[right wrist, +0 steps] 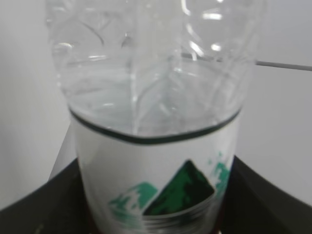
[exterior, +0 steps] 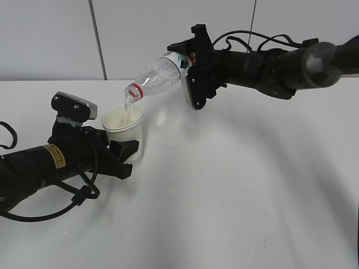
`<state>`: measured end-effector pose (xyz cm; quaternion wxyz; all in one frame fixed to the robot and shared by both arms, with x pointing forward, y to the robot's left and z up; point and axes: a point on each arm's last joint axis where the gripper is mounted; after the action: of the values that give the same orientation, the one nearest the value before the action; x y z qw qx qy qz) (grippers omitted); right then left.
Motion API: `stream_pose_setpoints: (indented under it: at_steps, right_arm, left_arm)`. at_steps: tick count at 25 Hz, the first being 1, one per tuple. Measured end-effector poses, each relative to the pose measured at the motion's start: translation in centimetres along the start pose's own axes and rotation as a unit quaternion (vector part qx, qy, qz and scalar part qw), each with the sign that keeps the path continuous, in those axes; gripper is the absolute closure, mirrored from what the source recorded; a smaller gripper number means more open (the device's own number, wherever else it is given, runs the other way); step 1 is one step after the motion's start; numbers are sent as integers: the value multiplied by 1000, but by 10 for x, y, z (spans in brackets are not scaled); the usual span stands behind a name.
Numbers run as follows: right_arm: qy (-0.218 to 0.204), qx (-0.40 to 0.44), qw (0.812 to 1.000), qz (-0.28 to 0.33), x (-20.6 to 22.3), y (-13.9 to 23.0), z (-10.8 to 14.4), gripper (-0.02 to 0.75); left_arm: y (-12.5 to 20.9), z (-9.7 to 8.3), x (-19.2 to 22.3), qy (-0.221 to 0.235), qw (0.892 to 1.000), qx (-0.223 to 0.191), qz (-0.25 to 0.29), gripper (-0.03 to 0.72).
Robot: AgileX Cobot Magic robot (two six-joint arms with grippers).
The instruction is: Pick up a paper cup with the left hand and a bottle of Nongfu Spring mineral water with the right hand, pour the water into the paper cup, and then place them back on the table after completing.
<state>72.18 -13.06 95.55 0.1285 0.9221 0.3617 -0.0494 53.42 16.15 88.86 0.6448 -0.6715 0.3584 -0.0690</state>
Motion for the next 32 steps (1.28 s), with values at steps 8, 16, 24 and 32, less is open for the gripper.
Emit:
stream_pose_setpoints:
  at_steps: [8,16,24,32]
  right_arm:
    - [0,-3,1000,0,0,0,0,260]
    - [0,-4,1000,0,0,0,0,260]
    - [0,95,995,0,0,0,0,260]
    - [1,387,922,1,0,0,0,261]
  left_arm:
    - [1,0,0,-1,1000,0,3,335]
    - [1,0,0,-1,1000,0,3,335]
    - [-7,0,0,3,999,-5,-40,335]
    - [-10,6,-1,-33,998,2,-56,335]
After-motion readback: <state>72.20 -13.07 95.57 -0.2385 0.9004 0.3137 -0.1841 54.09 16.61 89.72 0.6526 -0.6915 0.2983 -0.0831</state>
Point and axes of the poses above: a point on each arm's last joint axis where the gripper is mounted, x pointing out along that axis toward the gripper, z along the wrist's bending axis when the last joint is at zero, y = z × x, and after that the axes turned 4 degrees about -x, right-handed
